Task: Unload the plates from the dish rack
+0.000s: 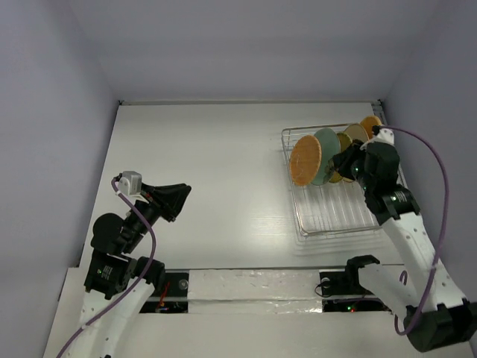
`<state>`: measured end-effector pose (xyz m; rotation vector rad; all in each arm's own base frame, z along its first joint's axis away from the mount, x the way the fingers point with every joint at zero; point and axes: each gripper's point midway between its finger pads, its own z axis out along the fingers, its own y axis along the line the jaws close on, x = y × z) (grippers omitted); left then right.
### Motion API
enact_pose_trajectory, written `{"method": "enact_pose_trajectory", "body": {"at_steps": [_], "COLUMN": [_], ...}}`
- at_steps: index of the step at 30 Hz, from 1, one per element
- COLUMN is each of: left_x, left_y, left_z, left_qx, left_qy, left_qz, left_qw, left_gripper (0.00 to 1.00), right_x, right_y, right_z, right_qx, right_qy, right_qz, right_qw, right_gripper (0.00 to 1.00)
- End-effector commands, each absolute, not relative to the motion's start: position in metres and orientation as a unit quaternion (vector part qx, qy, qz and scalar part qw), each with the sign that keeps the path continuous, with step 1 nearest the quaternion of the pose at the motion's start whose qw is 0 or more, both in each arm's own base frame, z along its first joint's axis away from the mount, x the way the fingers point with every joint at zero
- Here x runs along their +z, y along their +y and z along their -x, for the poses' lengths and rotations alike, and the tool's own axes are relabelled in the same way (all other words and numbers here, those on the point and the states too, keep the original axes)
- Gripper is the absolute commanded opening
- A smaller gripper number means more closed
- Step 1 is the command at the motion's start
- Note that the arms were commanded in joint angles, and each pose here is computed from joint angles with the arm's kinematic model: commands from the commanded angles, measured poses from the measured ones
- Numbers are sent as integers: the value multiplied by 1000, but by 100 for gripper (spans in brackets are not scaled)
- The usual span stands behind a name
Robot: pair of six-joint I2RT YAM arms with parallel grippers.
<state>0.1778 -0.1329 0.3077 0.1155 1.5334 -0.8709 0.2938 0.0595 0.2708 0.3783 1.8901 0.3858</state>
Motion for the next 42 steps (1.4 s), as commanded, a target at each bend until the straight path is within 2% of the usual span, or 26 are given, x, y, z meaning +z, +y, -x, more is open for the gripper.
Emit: {"method": "enact_pose_trajectory", "body": {"at_steps": [1, 3, 4, 8, 14, 19, 21, 26, 30, 33, 37, 38, 42], "left_x": [314, 314, 314, 314, 315, 317, 317, 317, 317, 317, 318, 318, 318], "left_y": [-133, -133, -133, -132, -132, -130, -130, -129, -130, -130, -130, -130, -130], "left_z": [-180, -180, -180, -181, -180, -179, -179, -180, -181, -181, -179, -179, -179], "left_qx": [-383, -384, -384, -382, -383, -381, -381, -380, -380, -380, -381, -382, -382], "left_qy": [663, 663, 662, 663, 660, 656, 656, 655, 655, 655, 653, 653, 652], "left_qz": [-47, -48, -48, -48, -49, -49, -49, -49, -50, -50, -53, -53, -53], "left_qw": [642, 641, 642, 642, 644, 650, 650, 651, 650, 650, 652, 652, 653], "left_gripper": [20, 26, 31, 38, 40, 41, 42, 43, 44, 44, 47, 47, 48], "right_x": [276, 265, 263, 242, 211, 196, 196, 212, 240, 258, 313, 341, 378], "right_y": [78, 78, 77, 89, 98, 96, 93, 88, 88, 85, 84, 80, 104], "right_z": [-319, -330, -334, -349, -370, -382, -385, -382, -380, -374, -357, -351, -337], "right_qx": [182, 172, 167, 164, 139, 100, 81, 42, 31, 16, 28, 40, 88], "right_qy": [790, 799, 800, 819, 839, 851, 850, 845, 837, 831, 806, 788, 768], "right_qz": [-139, -140, -143, -130, -134, -141, -143, -143, -135, -132, -130, -135, -111], "right_qw": [568, 559, 558, 535, 508, 496, 500, 513, 530, 540, 577, 600, 625], "right_gripper": [30, 50, 52, 53, 52, 44, 34, 17, 0, 0, 0, 0, 0]}}
